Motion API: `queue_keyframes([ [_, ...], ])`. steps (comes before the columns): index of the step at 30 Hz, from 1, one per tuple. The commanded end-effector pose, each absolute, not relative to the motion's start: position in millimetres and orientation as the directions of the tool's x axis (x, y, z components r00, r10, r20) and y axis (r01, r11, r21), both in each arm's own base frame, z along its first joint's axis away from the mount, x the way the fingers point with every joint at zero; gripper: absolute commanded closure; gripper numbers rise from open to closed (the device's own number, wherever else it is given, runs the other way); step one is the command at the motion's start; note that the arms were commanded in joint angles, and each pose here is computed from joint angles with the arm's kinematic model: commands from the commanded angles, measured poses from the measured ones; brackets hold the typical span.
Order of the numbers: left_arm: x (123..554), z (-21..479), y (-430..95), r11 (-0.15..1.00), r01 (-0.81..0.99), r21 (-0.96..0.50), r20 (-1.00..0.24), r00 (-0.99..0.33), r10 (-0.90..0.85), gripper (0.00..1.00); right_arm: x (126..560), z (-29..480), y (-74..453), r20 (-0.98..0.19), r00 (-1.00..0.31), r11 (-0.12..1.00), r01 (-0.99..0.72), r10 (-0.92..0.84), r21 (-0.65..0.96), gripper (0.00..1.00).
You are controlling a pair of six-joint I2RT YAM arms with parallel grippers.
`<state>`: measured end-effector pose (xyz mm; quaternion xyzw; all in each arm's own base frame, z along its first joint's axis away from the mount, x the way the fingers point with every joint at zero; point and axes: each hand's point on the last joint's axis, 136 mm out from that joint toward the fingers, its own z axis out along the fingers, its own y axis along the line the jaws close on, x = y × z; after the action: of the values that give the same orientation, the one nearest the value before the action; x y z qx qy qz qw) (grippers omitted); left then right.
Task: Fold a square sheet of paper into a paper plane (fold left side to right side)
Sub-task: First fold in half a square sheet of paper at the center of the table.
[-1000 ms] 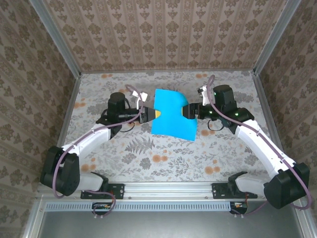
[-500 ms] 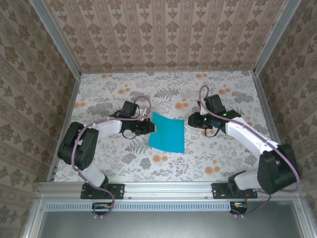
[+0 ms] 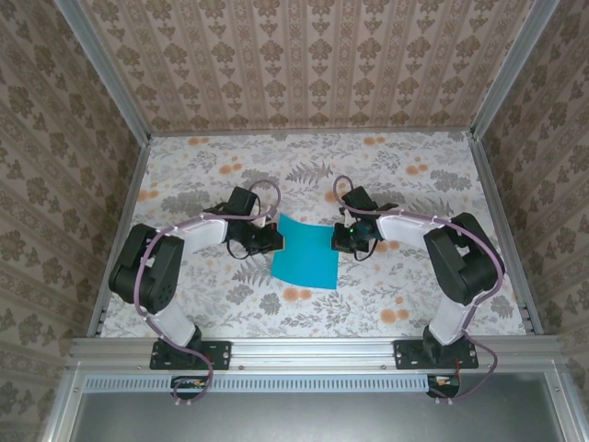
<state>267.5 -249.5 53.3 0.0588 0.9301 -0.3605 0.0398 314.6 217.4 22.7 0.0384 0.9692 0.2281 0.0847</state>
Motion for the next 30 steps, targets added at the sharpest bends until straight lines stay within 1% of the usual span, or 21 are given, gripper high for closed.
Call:
queue_keyframes([
  [1,271.7,80.0,-255.6,0.709,0.190,-0.679,-0.172,-0.980,0.098,0.86,313.6,14.9,213.5,-0.120,-0.985,0.914,0.062,0.120,0.401,0.98],
  [6,271.6,108.2,-276.4,0.632,0.246,-0.735,-0.220,-0.968,0.120,0.67,304.3,0.8,207.2,-0.082,-0.991,0.931,0.070,0.106,0.358,0.98],
  [10,270.9,122.3,-297.9,0.579,0.284,-0.764,-0.248,-0.958,0.143,0.54,301.4,-3.2,207.0,-0.078,-0.992,0.931,0.068,0.102,0.359,0.98],
  [13,268.5,120.1,-312.8,0.557,0.288,-0.779,-0.238,-0.958,0.163,0.48,302.9,-0.1,211.6,-0.095,-0.989,0.917,0.064,0.110,0.394,0.97],
  [16,265.9,115.3,-327.8,0.539,0.293,-0.789,-0.229,-0.956,0.184,0.45,308.0,11.4,217.1,-0.134,-0.984,0.897,0.048,0.118,0.439,0.96],
  [19,264.0,108.0,-338.9,0.534,0.291,-0.794,-0.215,-0.956,0.201,0.43,314.6,28.0,213.2,-0.182,-0.974,0.888,0.040,0.138,0.458,0.95],
  [23,264.4,100.0,-345.3,0.536,0.282,-0.796,-0.200,-0.958,0.207,0.46,322.5,56.3,199.1,-0.253,-0.950,0.873,0.041,0.185,0.485,0.86],
  [25,265.0,96.3,-346.7,0.540,0.277,-0.795,-0.192,-0.959,0.209,0.48,324.6,71.6,194.1,-0.285,-0.935,0.856,0.037,0.212,0.516,0.79],
  [27,265.4,93.2,-347.2,0.544,0.274,-0.793,-0.187,-0.960,0.211,0.52,324.4,83.9,196.1,-0.299,-0.925,0.823,0.024,0.233,0.568,0.72],
  [28,265.4,91.1,-347.1,0.550,0.271,-0.790,-0.183,-0.960,0.211,0.55,324.0,89.2,199.8,-0.298,-0.924,0.799,0.015,0.241,0.601,0.68],
  [30,265.8,88.3,-347.0,0.556,0.267,-0.787,-0.178,-0.962,0.209,0.61,323.2,95.6,210.8,-0.282,-0.928,0.752,-0.003,0.243,0.659,0.61],
])
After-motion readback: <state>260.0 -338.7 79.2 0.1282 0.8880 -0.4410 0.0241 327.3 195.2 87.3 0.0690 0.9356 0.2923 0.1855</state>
